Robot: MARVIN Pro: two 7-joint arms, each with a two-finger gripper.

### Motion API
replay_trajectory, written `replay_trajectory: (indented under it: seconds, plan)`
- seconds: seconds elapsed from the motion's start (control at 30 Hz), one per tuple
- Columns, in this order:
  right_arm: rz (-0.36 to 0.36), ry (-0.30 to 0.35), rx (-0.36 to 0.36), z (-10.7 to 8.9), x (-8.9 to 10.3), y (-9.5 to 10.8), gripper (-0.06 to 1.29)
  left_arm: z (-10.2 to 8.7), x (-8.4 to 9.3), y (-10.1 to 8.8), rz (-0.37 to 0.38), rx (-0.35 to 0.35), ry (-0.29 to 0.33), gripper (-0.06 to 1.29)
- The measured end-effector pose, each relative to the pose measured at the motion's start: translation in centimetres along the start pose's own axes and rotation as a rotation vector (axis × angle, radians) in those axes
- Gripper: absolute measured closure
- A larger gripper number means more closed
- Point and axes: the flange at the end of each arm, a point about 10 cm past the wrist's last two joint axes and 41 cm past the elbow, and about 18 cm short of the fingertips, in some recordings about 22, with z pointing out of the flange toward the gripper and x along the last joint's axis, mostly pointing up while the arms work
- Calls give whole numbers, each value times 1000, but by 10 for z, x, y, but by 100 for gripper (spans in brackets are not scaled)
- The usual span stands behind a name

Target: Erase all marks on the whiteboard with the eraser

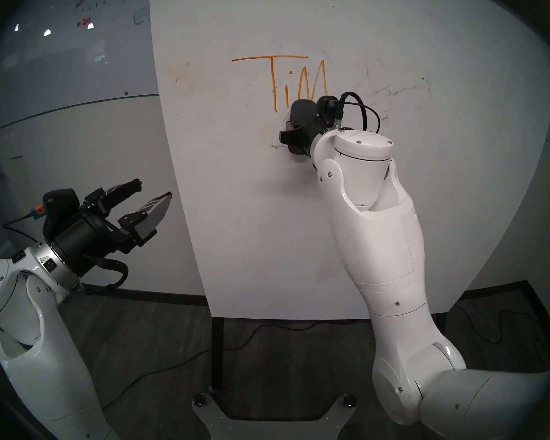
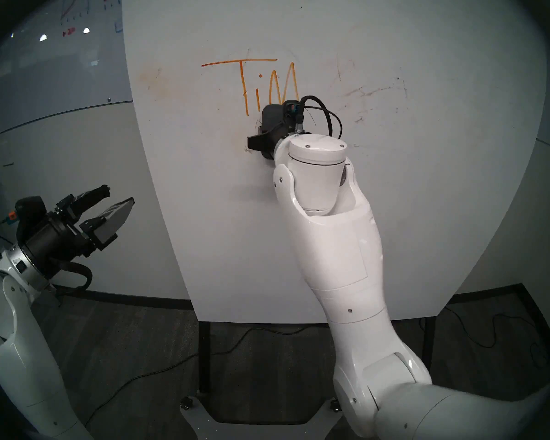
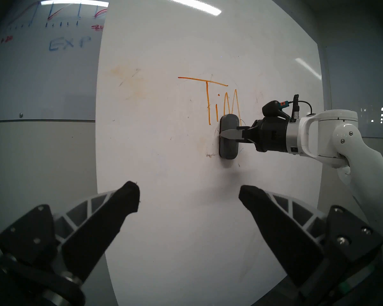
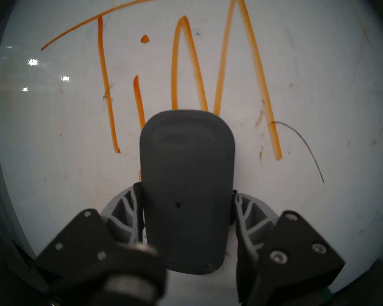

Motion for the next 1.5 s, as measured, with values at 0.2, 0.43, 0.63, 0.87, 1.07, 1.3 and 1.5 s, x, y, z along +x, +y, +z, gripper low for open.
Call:
replay_trajectory:
  seconds: [0.2,0.43,0.63,0.87,1.07,1.3,1.5]
  plan:
    - [-16,35,-10,2,19,-2,66,0,0,0,0,0,0,-2]
    - [-36,54,-16,6,34,-4,66,0,0,0,0,0,0,-2]
    - [-55,69,-19,8,47,-6,66,0,0,0,0,0,0,-2]
    - [-71,92,-22,10,62,-6,66,0,0,0,0,0,0,-2]
    - [-89,116,-44,10,77,-5,66,0,0,0,0,0,0,-2]
    - [-111,130,-76,13,91,0,66,0,0,0,0,0,0,-2]
    - [-125,130,-102,16,105,5,66,0,0,0,0,0,0,-2]
